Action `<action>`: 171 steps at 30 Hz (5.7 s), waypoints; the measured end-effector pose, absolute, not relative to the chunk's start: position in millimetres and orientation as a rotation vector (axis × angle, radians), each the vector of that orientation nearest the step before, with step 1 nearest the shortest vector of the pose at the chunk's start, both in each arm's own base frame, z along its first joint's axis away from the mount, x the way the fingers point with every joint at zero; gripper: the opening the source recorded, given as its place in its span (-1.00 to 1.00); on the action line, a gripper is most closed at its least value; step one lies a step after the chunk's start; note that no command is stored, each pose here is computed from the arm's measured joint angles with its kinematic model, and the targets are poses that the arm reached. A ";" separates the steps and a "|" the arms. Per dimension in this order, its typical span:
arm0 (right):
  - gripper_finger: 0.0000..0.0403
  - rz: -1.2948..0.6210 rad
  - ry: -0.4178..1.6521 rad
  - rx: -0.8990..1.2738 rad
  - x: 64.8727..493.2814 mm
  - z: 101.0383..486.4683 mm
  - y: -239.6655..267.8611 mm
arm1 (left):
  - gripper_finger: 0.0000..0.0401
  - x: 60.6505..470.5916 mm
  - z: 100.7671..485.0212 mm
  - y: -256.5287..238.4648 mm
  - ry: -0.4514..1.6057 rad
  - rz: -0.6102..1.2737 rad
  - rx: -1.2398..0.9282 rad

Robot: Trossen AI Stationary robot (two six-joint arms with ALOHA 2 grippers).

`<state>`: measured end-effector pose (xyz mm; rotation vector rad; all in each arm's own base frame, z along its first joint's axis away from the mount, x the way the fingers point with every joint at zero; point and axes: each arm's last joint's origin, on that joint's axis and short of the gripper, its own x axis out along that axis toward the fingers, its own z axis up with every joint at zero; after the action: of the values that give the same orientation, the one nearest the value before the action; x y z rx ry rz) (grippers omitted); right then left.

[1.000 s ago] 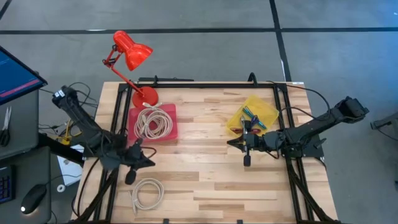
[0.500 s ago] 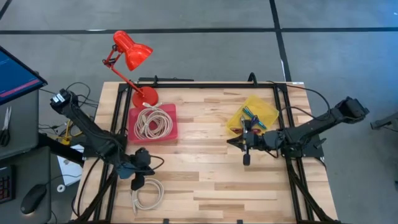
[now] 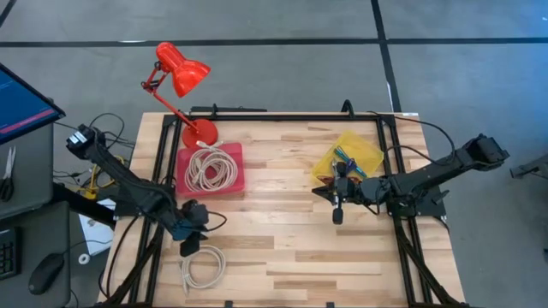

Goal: Pick & Place USB Port
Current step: Put the brown USB cable into the pink bin, then return to Home Position

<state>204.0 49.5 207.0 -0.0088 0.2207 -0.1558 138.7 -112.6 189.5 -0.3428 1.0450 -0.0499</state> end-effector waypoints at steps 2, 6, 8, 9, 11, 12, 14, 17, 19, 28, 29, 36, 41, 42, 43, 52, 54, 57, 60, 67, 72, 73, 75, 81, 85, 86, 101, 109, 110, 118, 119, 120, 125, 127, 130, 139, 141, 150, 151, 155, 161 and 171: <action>-0.96 -0.156 0.221 -0.009 204.0 207.0 49.5 | -0.24 137.4 186.8 -112.5 1.086 -0.057 -0.337; -0.96 -0.156 0.221 -0.009 204.0 207.0 49.5 | -0.15 137.6 182.4 -116.2 1.163 -0.099 -0.369; -0.96 -0.156 0.221 -0.009 204.0 207.0 49.5 | -0.12 137.8 179.7 -118.1 1.207 -0.101 -0.409; -0.96 -0.156 0.221 -0.009 204.0 207.0 49.5 | -0.11 138.0 178.7 -119.1 1.225 -0.102 -0.428; -0.96 -0.156 0.221 -0.009 204.0 207.0 49.5 | -0.11 138.3 176.3 -121.2 1.257 -0.100 -0.458; -0.96 -0.156 0.221 -0.009 204.0 207.0 49.5 | -0.11 138.4 174.7 -122.0 1.272 -0.094 -0.464; -0.96 -0.156 0.221 -0.009 204.0 207.0 49.5 | -0.11 138.9 171.5 -124.1 1.291 -0.089 -0.462; -0.96 -0.156 0.221 -0.009 204.0 207.0 49.5 | -0.11 140.7 166.6 -126.5 1.309 -0.077 -0.452; -0.96 -0.156 0.221 -0.009 204.0 207.0 49.5 | -0.11 143.3 163.5 -128.8 1.309 -0.071 -0.461; -0.96 -0.156 0.221 -0.009 204.0 207.0 49.5 | -0.11 150.4 148.9 -135.2 1.342 -0.038 -0.455; -0.96 -0.155 0.221 -0.009 204.0 207.0 49.6 | -0.11 151.0 147.0 -135.7 1.347 -0.033 -0.452; -0.96 -0.154 0.221 -0.009 203.9 207.0 49.8 | -0.11 156.1 132.4 -140.4 1.385 0.008 -0.443; -0.96 -0.154 0.221 -0.009 203.9 207.0 49.8 | -0.19 156.8 129.2 -140.9 1.398 0.017 -0.437; -0.96 -0.154 0.221 -0.009 203.9 207.0 49.8 | -0.23 156.5 129.5 -140.5 1.396 0.017 -0.437; -0.96 -0.154 0.221 -0.009 203.9 207.0 49.8 | -0.29 156.1 130.8 -140.1 1.391 0.014 -0.439; -0.96 -0.155 0.226 -0.011 203.8 206.5 49.8 | -0.85 154.0 139.3 -142.0 1.364 -0.043 -0.469; -0.96 -0.155 0.229 -0.012 203.8 206.3 49.7 | -0.85 153.2 139.6 -143.2 1.361 -0.050 -0.464; -0.96 -0.155 0.240 -0.016 203.5 205.2 49.7 | -0.85 153.5 140.0 -143.5 1.340 -0.060 -0.434; -0.96 -0.155 0.242 -0.017 203.4 205.0 49.6 | -0.85 154.7 144.0 -141.1 1.300 -0.066 -0.411; -0.96 -0.155 0.242 -0.017 203.4 205.0 49.6 | -0.85 156.2 172.6 -126.0 1.059 -0.046 -0.371; -0.96 -0.155 0.242 -0.017 203.4 205.0 49.6 | -0.85 150.0 196.7 -107.1 0.855 0.047 -0.308; -0.96 -0.155 0.242 -0.017 203.4 205.0 49.6 | -0.85 147.6 199.7 -102.6 0.831 0.079 -0.293; -0.96 -0.155 0.242 -0.017 203.4 205.0 49.6 | -0.85 143.0 204.3 -93.4 0.790 0.150 -0.260; -0.96 -0.155 0.242 -0.017 203.4 205.0 49.6 | -0.85 135.5 212.3 -68.1 0.685 0.371 -0.166; -0.96 -0.155 0.242 -0.017 203.4 205.0 49.6 | -0.85 134.8 219.0 -52.7 0.588 0.517 -0.104; -0.96 -0.155 0.242 -0.017 203.4 205.0 49.6 | -0.85 134.4 221.3 -48.7 0.557 0.559 -0.086; -0.96 -0.156 0.245 -0.018 203.4 204.7 49.5 | -0.85 129.9 235.0 -4.0 0.385 0.967 -0.088; -0.96 -0.156 0.246 -0.018 203.3 204.6 49.5 | -0.85 131.6 230.9 15.6 0.489 0.970 -0.230; -0.96 -0.156 0.246 -0.018 203.3 204.6 49.5 | -0.85 131.5 230.6 17.5 0.496 0.972 -0.242; -0.96 -0.156 0.261 -0.024 202.9 203.1 49.4 | -0.85 127.6 216.5 29.7 0.562 1.016 -0.306; -0.96 -0.156 0.261 -0.024 202.9 203.1 49.4 | -0.85 126.6 212.3 30.6 0.577 1.018 -0.313; -0.96 -0.156 0.261 -0.024 203.0 203.1 49.4 | -0.85 125.8 208.2 31.4 0.591 1.018 -0.322; -0.96 -0.156 0.261 -0.024 203.0 203.1 49.4 | -0.85 121.1 189.3 33.1 0.640 1.034 -0.362; -0.96 -0.156 0.261 -0.024 203.0 203.1 49.3 | -0.85 119.9 185.0 32.9 0.642 1.043 -0.373; -0.96 -0.156 0.260 -0.024 203.0 203.2 49.4 | -0.85 119.6 182.4 32.9 0.642 1.044 -0.373; -0.96 -0.156 0.260 -0.024 203.0 203.2 49.4 | -0.25 119.5 181.6 33.4 0.649 1.050 -0.325; -0.96 -0.156 0.260 -0.024 203.0 203.2 49.4 | -0.13 120.7 182.4 33.6 0.647 1.038 -0.306; -0.96 -0.156 0.260 -0.024 203.0 203.2 49.4 | 0.12 138.0 195.9 33.5 0.496 0.886 -0.339; -0.96 -0.156 0.260 -0.024 203.0 203.2 49.4 | 0.12 139.9 197.6 33.3 0.485 0.856 -0.342; -0.96 -0.156 0.262 -0.025 202.9 203.0 49.4 | 0.07 142.8 200.3 31.8 0.482 0.783 -0.369; -0.96 -0.156 0.266 -0.026 202.8 202.6 49.4 | -0.04 143.9 211.1 31.7 0.518 0.747 -0.263; -0.96 -0.158 0.265 -0.016 202.8 202.6 49.4 | -0.08 133.1 234.5 30.5 0.682 0.757 -0.199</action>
<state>202.8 49.4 202.6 -0.0159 0.2653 -0.1576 133.1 30.5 234.5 -0.1990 0.6818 0.7574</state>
